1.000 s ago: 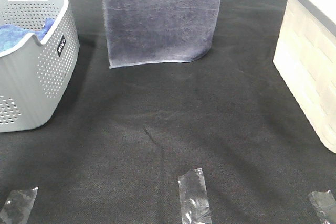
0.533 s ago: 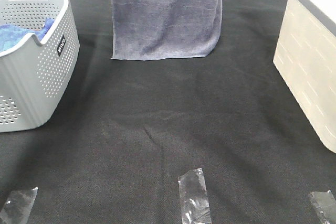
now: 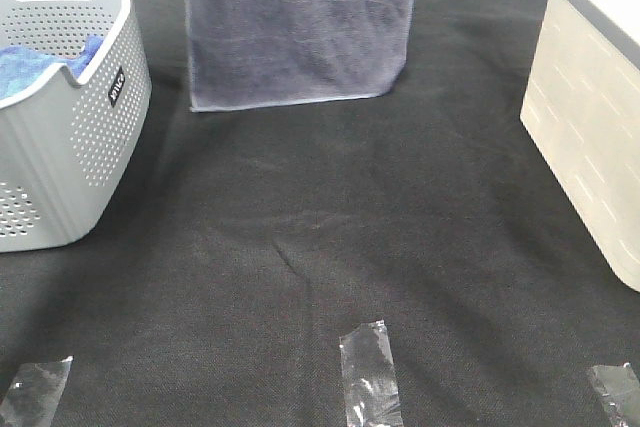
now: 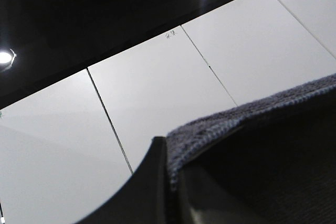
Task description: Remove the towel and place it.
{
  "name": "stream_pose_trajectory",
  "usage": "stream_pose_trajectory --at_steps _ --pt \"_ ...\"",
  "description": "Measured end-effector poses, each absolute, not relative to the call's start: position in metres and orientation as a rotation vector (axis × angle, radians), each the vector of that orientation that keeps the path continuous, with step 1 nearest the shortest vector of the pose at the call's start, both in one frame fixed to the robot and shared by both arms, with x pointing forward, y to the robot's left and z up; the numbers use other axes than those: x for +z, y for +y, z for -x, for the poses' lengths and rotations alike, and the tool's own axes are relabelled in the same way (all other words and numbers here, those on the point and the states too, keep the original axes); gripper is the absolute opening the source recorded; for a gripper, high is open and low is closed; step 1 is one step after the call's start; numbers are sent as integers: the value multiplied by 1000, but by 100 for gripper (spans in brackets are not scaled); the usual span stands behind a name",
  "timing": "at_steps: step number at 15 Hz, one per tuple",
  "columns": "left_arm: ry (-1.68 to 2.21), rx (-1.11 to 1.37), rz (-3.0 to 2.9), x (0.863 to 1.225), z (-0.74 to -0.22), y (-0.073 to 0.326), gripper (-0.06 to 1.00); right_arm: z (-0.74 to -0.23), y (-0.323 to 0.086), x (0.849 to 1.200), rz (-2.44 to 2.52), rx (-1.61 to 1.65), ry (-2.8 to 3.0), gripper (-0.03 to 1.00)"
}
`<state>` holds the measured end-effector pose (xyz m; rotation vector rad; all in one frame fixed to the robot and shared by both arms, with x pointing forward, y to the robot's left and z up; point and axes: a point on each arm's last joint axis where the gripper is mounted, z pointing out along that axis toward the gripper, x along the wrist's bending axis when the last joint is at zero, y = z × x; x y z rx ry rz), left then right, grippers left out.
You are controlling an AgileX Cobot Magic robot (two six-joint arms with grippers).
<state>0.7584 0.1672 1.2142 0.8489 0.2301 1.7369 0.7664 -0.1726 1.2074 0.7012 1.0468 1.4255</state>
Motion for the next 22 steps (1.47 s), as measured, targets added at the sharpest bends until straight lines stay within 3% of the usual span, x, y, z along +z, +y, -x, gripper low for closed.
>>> stream_pose_trajectory --at_steps 7,15,22 --pt "279 1674 -870 1212 -761 169 0 -766 -172 1207 -704 1422 1059 2" --pt "944 1268 -1425 1161 -778 155 0 -759 -167 1159 -1042 1176 1762 2" --pt "1134 778 -1810 1203 -704 146 0 -694 -176 1192 -1187 969 2164 2"
